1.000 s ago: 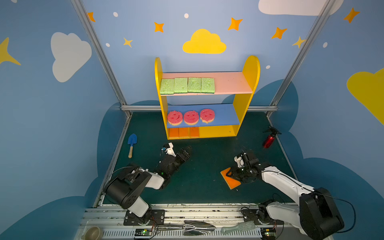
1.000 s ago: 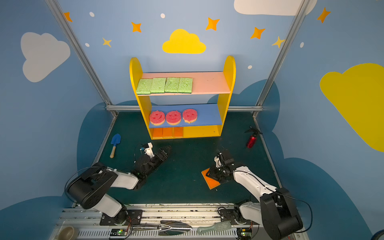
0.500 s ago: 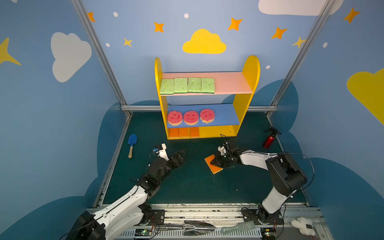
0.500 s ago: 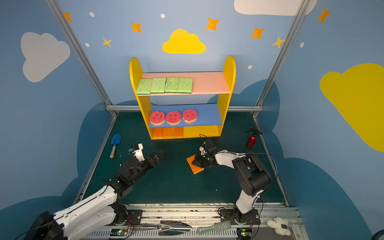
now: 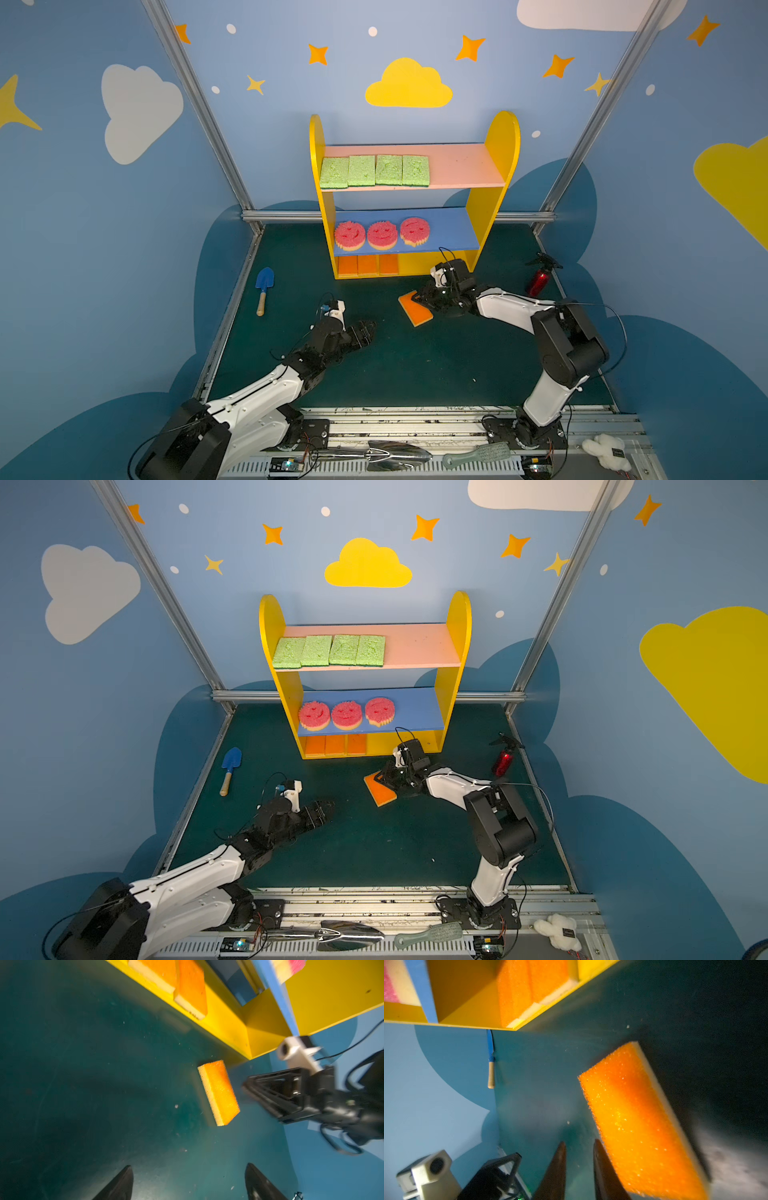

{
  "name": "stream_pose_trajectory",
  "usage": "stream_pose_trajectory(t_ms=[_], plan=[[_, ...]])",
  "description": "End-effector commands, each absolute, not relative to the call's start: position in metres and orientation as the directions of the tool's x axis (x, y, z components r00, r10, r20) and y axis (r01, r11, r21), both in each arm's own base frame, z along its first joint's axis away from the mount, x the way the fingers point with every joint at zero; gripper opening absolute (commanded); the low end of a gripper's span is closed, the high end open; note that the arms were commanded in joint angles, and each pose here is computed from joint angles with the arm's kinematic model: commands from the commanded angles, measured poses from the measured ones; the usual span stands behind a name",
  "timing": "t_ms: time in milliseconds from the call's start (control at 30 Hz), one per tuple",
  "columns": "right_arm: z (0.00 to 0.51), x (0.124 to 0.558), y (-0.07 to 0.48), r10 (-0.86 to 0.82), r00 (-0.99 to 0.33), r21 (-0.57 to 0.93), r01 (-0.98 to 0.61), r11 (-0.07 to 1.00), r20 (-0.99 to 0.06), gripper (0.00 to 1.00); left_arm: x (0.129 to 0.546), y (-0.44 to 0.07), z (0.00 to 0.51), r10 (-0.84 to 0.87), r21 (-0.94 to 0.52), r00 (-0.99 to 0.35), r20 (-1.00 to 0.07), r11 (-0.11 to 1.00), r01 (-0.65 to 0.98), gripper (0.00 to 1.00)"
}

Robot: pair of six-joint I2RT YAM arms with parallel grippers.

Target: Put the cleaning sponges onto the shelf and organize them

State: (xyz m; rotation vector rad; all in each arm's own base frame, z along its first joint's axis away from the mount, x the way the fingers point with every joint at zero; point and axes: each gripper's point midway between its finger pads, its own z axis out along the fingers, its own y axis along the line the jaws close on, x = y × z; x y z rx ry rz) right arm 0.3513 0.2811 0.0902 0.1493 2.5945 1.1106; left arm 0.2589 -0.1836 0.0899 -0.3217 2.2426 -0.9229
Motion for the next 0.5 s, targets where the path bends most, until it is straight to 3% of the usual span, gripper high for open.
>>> stream_pose_trajectory(t_ms=[0, 267, 467], plan=[[0.065, 0.35, 0.25, 0.219, -0.955, 0.667, 0.03, 0.744, -0.201, 0.0, 0.265, -0.193, 0.106, -0.45, -0.716, -0.724, -0.523, 0.693, 0.086, 0.82], [0.021, 0.349, 0.253, 0.208, -0.971, 0.642, 0.086, 0.762, -0.116, 0.0, 0.261, -0.186, 0.109, -0.46, -0.709, -0.711, -0.532, 0.701, 0.076, 0.83], [0.019, 0.328, 0.275, 0.161, -0.981, 0.651, 0.051, 0.757, -0.111, 0.0, 0.259, -0.182, 0.105, -0.474, -0.71, -0.708, -0.524, 0.701, 0.056, 0.84]])
